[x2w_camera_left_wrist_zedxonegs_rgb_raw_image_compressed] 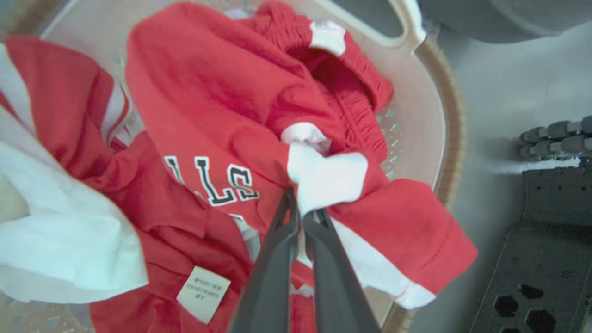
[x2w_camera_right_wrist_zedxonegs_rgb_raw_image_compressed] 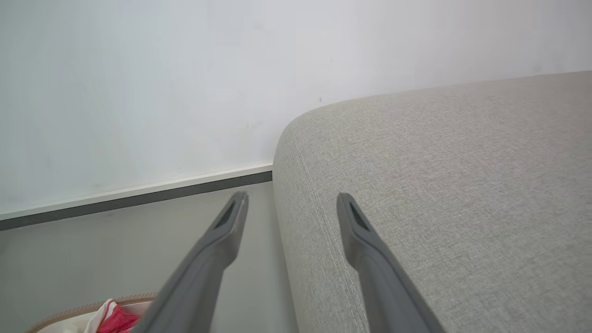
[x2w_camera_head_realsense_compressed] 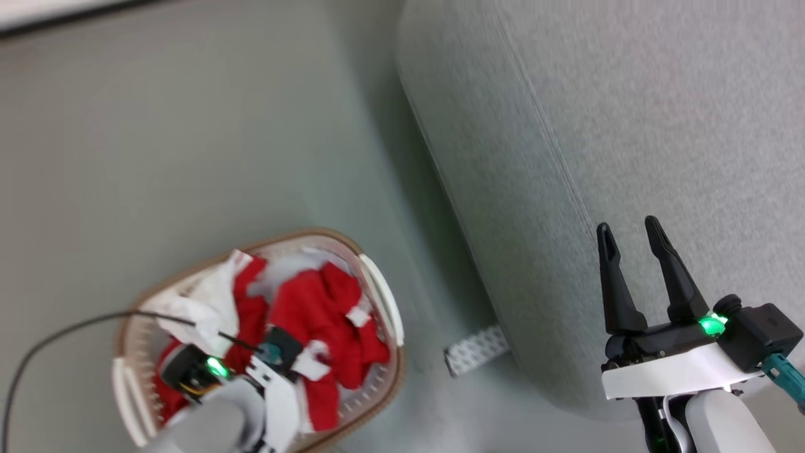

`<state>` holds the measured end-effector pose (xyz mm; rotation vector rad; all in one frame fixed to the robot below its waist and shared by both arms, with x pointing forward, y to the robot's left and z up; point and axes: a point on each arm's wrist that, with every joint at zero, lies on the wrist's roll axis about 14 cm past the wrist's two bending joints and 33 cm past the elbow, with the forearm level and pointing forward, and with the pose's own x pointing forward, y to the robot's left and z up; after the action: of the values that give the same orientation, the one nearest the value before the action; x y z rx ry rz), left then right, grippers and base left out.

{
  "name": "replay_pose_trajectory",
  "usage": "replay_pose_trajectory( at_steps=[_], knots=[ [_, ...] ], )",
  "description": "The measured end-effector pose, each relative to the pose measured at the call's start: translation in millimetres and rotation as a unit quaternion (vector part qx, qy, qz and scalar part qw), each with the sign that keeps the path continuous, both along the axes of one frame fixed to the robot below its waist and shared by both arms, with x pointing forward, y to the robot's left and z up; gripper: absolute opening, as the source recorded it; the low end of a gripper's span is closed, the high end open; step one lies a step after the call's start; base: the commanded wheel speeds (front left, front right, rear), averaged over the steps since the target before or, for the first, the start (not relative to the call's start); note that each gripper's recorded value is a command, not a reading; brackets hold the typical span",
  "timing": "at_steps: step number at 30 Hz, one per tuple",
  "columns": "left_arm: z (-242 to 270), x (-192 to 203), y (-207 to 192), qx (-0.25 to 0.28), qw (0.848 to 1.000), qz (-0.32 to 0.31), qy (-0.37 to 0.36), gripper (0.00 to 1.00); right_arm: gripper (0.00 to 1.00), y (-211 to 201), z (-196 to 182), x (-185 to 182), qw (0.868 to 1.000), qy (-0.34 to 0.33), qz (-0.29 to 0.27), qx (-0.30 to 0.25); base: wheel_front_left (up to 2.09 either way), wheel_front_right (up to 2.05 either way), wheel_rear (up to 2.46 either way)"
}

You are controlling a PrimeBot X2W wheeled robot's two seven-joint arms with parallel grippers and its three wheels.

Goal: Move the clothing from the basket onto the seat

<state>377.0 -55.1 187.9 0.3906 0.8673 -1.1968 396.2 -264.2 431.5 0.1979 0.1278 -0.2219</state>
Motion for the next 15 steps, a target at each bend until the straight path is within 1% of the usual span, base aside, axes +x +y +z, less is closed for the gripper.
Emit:
replay_pose_trajectory(
  at_steps=[4, 8, 15],
  knots=[
    [33, -3, -6, -0.038, 0.999, 0.036, -0.012, 0.00, 1.00, 6, 17, 2, 1.000, -0.023, 0.014, -0.009, 0.00, 0.00, 0.00],
    [65, -8, -7, -0.070, 0.995, 0.063, -0.028, 0.00, 1.00, 14, 33, 2, 0.998, -0.049, 0.026, -0.004, 0.00, 0.00, 0.00],
    [120, 0, 6, -0.121, 0.981, 0.142, -0.058, 0.00, 1.00, 43, 48, 1, 0.995, -0.074, 0.065, 0.007, 0.00, 0.00, 0.00]
  ],
)
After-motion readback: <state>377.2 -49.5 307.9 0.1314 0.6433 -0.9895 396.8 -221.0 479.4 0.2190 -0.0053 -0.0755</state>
